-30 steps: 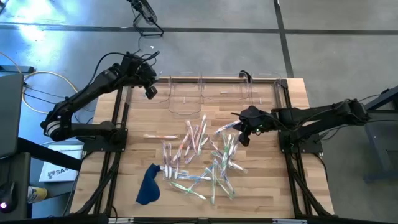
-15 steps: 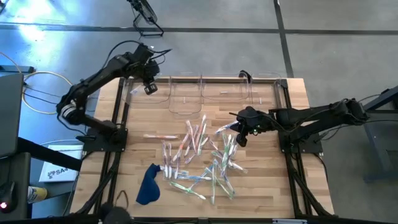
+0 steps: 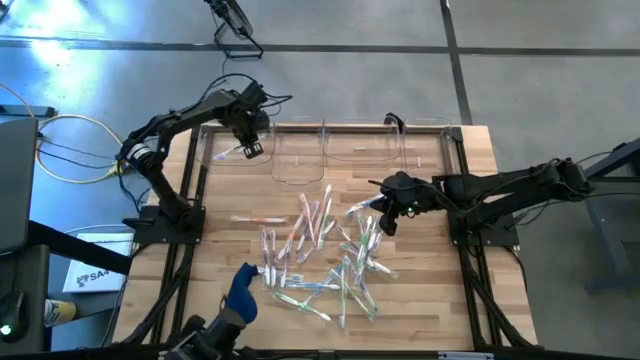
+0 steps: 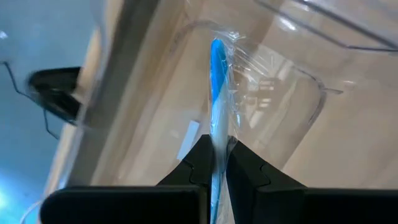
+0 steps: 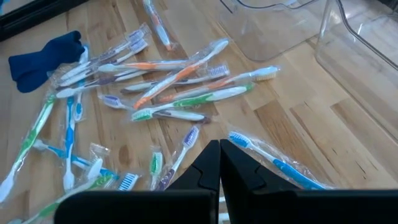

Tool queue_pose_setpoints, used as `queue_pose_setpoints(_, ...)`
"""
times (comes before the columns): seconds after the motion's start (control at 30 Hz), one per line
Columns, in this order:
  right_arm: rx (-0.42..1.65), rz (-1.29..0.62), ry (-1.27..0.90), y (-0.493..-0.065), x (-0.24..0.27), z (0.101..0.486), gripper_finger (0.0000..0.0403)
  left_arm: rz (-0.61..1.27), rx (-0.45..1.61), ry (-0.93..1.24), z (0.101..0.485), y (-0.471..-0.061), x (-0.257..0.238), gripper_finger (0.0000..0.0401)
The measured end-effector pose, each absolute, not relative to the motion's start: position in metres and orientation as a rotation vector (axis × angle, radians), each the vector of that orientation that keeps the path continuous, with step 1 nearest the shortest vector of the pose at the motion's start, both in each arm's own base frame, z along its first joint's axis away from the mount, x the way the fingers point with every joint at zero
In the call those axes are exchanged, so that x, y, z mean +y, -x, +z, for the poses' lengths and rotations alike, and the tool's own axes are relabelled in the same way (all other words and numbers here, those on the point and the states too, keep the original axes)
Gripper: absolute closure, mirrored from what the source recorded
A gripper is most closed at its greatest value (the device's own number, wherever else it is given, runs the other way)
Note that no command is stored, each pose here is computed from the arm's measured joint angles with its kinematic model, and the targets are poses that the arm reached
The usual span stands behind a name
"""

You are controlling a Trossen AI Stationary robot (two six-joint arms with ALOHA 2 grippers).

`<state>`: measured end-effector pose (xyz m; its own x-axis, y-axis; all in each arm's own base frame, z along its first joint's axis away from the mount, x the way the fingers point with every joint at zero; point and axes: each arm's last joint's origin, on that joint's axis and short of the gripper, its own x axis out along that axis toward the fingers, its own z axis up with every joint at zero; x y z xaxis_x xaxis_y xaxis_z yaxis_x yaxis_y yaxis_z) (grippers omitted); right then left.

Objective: Pick & Place Toothbrushes
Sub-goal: Put the blue toothbrush into the left transparent bin, then put the purple toothbrush into the right transparent bin

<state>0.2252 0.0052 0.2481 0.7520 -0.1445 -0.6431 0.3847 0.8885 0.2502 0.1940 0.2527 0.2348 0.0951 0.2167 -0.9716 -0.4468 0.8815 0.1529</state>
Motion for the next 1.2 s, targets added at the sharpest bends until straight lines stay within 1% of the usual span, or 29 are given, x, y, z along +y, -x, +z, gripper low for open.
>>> queue_pose_setpoints(0.27,0.661,-0.297,-0.385,-0.225,0.005,0.248,0.0401,0.497,1.401,0.213,0.224,-0.198,0.258,0.0382)
queue_pose_setpoints(0.37,0.661,-0.296,-0.385,-0.225,0.005,0.248,0.0401,0.505,1.405,0.231,0.221,-0.199,0.259,0.0352)
queue_pose_setpoints(0.53,0.666,-0.28,-0.391,-0.225,0.006,0.248,0.0401,0.505,1.413,0.233,0.218,-0.2,0.26,0.0282)
queue_pose_setpoints(0.67,0.669,-0.27,-0.395,-0.225,0.006,0.248,0.0401,0.514,1.4,0.223,0.218,-0.201,0.262,0.0254)
queue_pose_setpoints(0.87,0.67,-0.267,-0.384,-0.225,0.006,0.248,0.0401,0.52,1.389,0.209,0.23,-0.203,0.264,0.0249)
queue_pose_setpoints(1.2,0.677,-0.245,-0.392,-0.225,0.007,0.248,0.0401,0.525,1.343,0.186,0.278,-0.208,0.268,0.0248)
